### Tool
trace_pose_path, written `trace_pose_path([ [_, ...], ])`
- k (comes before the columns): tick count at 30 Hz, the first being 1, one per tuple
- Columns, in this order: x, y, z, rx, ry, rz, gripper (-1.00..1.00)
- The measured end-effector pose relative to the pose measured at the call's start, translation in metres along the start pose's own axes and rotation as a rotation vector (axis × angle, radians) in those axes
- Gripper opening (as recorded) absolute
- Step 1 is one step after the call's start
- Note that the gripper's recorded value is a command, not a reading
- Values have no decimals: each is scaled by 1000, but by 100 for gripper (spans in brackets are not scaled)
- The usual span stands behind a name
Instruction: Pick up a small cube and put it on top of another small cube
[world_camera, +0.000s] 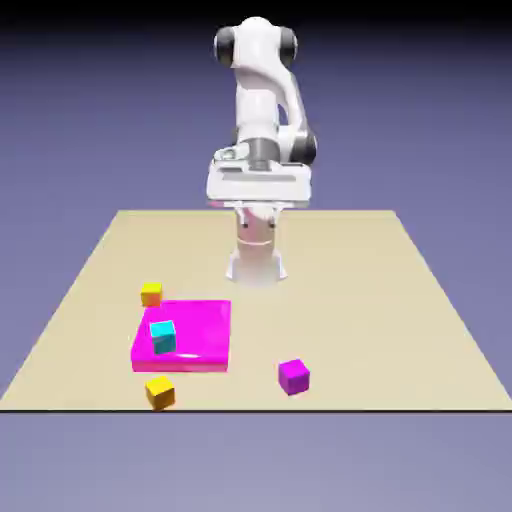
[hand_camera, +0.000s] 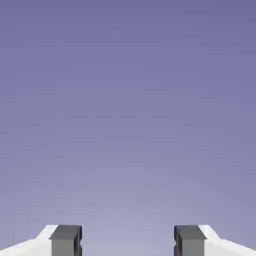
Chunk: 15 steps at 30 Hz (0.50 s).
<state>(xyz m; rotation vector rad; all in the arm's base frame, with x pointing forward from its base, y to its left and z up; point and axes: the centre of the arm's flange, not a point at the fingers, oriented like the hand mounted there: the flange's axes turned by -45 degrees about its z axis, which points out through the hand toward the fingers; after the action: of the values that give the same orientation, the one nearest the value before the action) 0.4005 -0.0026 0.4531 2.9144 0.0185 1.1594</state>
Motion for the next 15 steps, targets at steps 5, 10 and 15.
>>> trace_pose_path([
  [5, 13, 34, 50, -35, -163, 169, 0],
  [10, 15, 71, 102, -76, -321, 341, 0],
  [15, 5, 115, 155, -125, -475, 519, 0],
])
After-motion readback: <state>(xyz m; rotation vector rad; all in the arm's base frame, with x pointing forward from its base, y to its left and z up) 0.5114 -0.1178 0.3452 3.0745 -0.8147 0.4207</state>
